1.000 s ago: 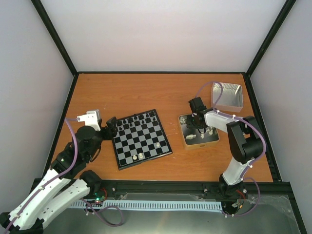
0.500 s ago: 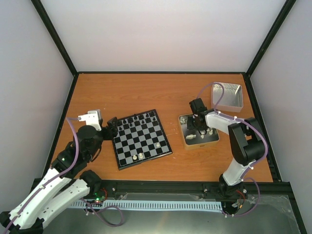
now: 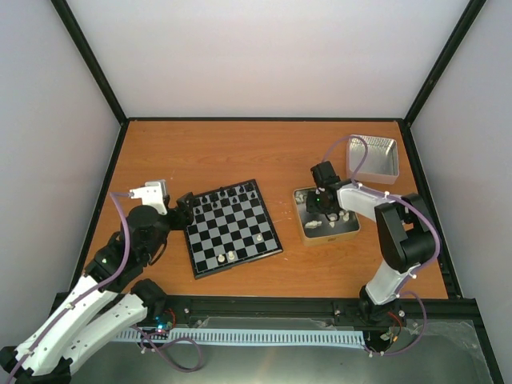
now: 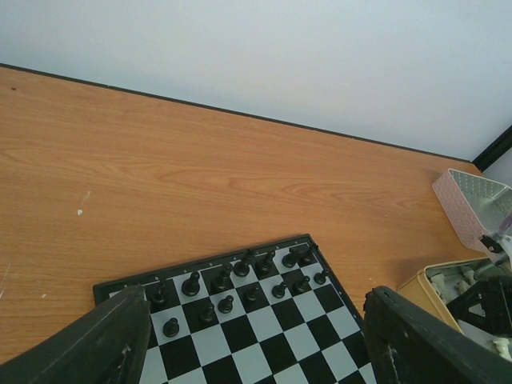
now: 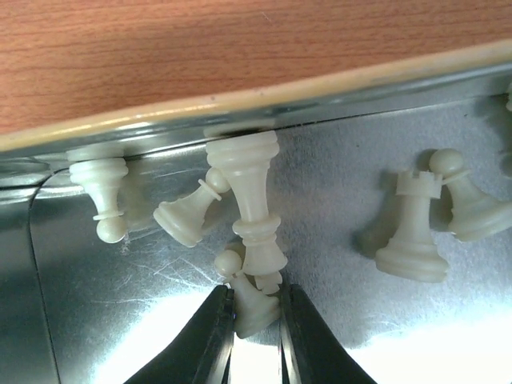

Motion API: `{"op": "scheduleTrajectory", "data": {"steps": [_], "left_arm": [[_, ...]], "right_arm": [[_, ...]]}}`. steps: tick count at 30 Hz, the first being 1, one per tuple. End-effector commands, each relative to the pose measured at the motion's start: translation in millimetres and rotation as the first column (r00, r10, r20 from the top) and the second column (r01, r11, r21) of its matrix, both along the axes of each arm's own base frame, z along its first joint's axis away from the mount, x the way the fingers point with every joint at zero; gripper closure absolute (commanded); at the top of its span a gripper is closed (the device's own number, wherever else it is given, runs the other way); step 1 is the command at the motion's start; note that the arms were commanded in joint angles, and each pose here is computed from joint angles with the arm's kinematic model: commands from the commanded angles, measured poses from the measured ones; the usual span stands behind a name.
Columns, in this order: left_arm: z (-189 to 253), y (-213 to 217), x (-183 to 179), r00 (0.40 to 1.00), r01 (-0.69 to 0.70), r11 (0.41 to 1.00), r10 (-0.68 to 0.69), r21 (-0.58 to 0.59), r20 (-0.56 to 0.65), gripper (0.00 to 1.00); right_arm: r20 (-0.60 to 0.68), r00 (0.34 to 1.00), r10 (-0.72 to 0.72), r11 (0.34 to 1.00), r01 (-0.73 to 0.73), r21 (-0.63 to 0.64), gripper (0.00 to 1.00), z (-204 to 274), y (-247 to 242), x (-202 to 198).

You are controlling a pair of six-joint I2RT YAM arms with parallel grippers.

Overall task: Set up the chess pieces on the board
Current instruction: Pick up the chess piece from the storage box, then place the chess piece on the chessboard.

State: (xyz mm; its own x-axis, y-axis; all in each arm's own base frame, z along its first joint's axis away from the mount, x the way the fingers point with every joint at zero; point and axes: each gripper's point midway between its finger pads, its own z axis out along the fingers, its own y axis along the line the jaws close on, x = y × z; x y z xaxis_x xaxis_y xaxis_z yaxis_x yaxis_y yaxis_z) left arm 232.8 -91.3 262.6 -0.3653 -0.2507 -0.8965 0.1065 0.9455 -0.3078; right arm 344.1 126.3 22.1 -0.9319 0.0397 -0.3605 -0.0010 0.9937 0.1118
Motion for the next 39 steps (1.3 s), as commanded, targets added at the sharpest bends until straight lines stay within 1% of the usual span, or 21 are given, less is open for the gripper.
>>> {"op": "scheduleTrajectory", "data": {"steps": [1,4,8,10,13,17,19,21,22,24,25,27,28,30,32,35,39], "left_arm": [[5,-5,3,1.000,0.017,1.000,-0.017,-0.014,0.018,0.26],[5,-12,3,0.999,0.049,0.999,-0.049,-0.019,0.014,0.26],[5,-36,2,0.986,0.165,0.985,-0.165,-0.054,0.007,0.25],[3,-55,1,0.970,0.240,0.965,-0.242,-0.107,-0.012,0.25],[2,-86,-2,0.930,0.337,0.911,-0.362,-0.238,-0.067,0.23],[16,-131,-5,0.844,0.457,0.791,-0.530,-0.407,-0.083,0.23],[23,-149,-5,0.804,0.492,0.737,-0.589,-0.464,-0.082,0.22],[29,-161,-3,0.774,0.516,0.697,-0.629,-0.498,-0.078,0.21],[32,-165,-2,0.763,0.524,0.682,-0.642,-0.510,-0.074,0.20],[34,-169,2,0.757,0.519,0.672,-0.648,-0.528,-0.082,0.19],[32,-170,4,0.756,0.508,0.673,-0.647,-0.538,-0.095,0.19],[30,-173,4,0.739,0.515,0.655,-0.666,-0.554,-0.101,0.20],[30,-175,4,0.729,0.519,0.643,-0.677,-0.563,-0.100,0.20],[29,-181,-1,0.695,0.543,0.603,-0.714,-0.585,-0.091,0.26],[24,-185,-4,0.672,0.543,0.579,-0.734,-0.609,-0.100,0.31],[17,-187,-8,0.653,0.538,0.561,-0.749,-0.629,-0.110,0.40],[7,-186,-10,0.649,0.521,0.569,-0.748,-0.636,-0.137,0.50]], "right_arm": [[0.055,0.998,0.008,1.000,-0.008,0.011,0.85,13,-1,1],[0.115,0.993,0.014,0.999,-0.019,0.039,0.85,28,2,2],[0.205,0.978,0.045,0.993,-0.066,0.097,0.85,51,9,-1],[0.253,0.965,0.072,0.983,-0.112,0.148,0.85,63,16,-5],[0.364,0.922,0.134,0.947,-0.227,0.226,0.85,94,39,-14],[0.496,0.835,0.239,0.848,-0.428,0.312,0.85,136,83,-39],[0.556,0.784,0.274,0.786,-0.517,0.341,0.85,157,106,-54],[0.610,0.732,0.304,0.725,-0.593,0.351,0.85,176,127,-70],[0.637,0.704,0.313,0.692,-0.629,0.355,0.85,187,136,-78],[0.675,0.658,0.334,0.633,-0.687,0.356,0.85,203,151,-92],[0.690,0.639,0.341,0.611,-0.708,0.354,0.85,211,157,-98],[0.709,0.608,0.358,0.565,-0.745,0.354,0.85,221,166,-108],[0.717,0.593,0.366,0.544,-0.762,0.352,0.85,226,170,-113],[0.723,0.573,0.387,0.510,-0.786,0.350,0.85,230,178,-120],[0.722,0.565,0.399,0.495,-0.796,0.349,0.85,231,182,-124],[0.727,0.561,0.396,0.486,-0.800,0.353,0.85,233,186,-125],[0.731,0.558,0.393,0.473,-0.804,0.360,0.85,234,189,-126]]}}
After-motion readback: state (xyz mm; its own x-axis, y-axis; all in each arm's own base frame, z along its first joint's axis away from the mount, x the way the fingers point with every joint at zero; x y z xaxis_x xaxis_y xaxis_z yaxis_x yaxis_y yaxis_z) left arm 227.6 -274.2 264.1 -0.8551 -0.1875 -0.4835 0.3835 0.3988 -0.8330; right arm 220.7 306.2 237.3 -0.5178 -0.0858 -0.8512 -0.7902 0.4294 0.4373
